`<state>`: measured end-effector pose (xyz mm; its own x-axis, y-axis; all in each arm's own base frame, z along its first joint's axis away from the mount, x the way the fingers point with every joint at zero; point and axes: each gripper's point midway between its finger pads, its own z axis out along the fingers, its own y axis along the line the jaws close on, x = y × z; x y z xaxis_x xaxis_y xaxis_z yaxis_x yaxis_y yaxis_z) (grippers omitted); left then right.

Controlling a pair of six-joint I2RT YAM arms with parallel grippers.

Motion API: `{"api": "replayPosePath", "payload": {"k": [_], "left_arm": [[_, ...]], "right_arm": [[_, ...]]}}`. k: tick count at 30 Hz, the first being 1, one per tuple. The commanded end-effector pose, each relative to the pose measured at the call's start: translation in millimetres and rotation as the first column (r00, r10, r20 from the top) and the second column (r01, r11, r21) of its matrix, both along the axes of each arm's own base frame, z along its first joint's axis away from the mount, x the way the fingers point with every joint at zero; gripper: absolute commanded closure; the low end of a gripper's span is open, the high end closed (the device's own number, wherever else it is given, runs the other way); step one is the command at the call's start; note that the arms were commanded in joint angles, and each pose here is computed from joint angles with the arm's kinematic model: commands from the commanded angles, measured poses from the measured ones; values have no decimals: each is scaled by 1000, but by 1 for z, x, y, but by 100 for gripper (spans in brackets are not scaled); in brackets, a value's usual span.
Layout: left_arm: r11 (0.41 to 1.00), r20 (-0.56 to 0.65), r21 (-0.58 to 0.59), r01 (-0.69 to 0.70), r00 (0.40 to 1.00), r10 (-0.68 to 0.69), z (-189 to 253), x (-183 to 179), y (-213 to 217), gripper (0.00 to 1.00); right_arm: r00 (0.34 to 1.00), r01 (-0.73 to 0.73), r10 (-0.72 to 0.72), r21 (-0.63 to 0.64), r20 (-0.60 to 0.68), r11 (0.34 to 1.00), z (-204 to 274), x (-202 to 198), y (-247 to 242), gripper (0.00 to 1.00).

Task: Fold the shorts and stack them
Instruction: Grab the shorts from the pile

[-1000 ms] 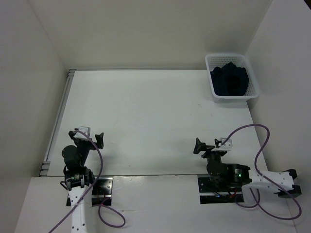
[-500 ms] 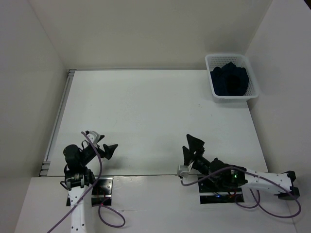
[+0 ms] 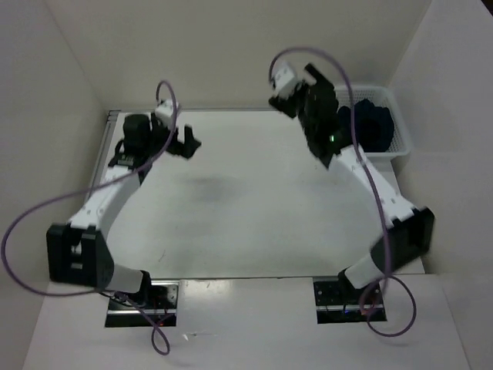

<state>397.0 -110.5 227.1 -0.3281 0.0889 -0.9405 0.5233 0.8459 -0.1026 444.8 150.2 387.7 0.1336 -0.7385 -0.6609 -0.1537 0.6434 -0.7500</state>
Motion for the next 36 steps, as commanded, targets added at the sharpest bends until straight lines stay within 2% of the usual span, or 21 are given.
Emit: {"api": "replayPosePath", "payload": {"k": [1,2,3,4,5,7,8,9,10,11,12,13,15,18,23,30,32,33,34,35,36], "left_arm": [[965,-79,144,-217,970,230,-12,78,25,0],[966,-75,149,-209,972,222,7,91,16,0],[966,-153,184,-185,965,214,-23,104,5,0],[966,-193,198,-168,959,206,-31,111,-1,0],[973,-308,204,-106,937,167,-48,102,-8,0],[983,-367,180,-43,924,107,-57,121,-28,0],[986,-415,165,-10,906,78,-65,117,-33,0],[991,-437,129,40,899,21,-73,116,-48,0],[992,-423,117,57,906,-2,-70,117,-56,0],[992,-401,113,54,916,-4,-70,122,-57,0],[991,-389,111,75,921,-26,-68,121,-70,0],[991,-381,104,81,924,-36,-67,122,-71,0],[990,-391,99,102,919,-56,-71,119,-80,0],[989,-389,92,119,918,-75,-76,119,-88,0],[987,-415,104,123,907,-69,-94,117,-90,0],[985,-425,106,133,902,-76,-98,113,-94,0],[986,-425,113,127,903,-67,-98,111,-92,0],[985,-433,114,128,899,-66,-101,110,-92,0],[986,-425,113,127,903,-67,-96,109,-92,0],[984,-425,113,136,902,-76,-96,108,-96,0],[984,-426,113,136,901,-75,-95,105,-96,0]], "right_arm": [[896,393,-258,376,-361,839,-54,80,-95,0],[864,456,-279,416,-420,786,-65,97,-114,0],[760,611,-334,438,-557,659,-129,129,-154,0],[801,584,-320,546,-506,600,-85,150,-167,0],[737,658,-323,522,-594,543,-110,151,-183,2],[718,694,-334,588,-611,415,-132,184,-222,5],[674,736,-338,556,-657,386,-152,180,-231,7],[662,749,-366,557,-654,359,-165,184,-244,9],[602,798,-415,505,-682,329,-190,183,-260,9],[596,803,-428,509,-680,310,-197,188,-263,9],[541,841,-438,464,-718,279,-221,182,-274,9],[537,843,-445,473,-717,255,-222,182,-283,9],[535,844,-453,474,-713,252,-219,180,-285,9],[493,870,-478,406,-727,279,-235,173,-290,8],[363,925,-478,248,-800,288,-294,155,-285,6],[250,934,-342,133,-906,330,-347,132,-265,7],[242,936,-340,125,-909,330,-350,131,-265,20],[244,934,-332,129,-911,333,-350,131,-264,29],[244,934,-332,129,-911,333,-350,131,-264,54],[241,937,-334,129,-911,324,-350,130,-269,66],[269,936,-336,162,-903,313,-337,134,-269,75]]}}
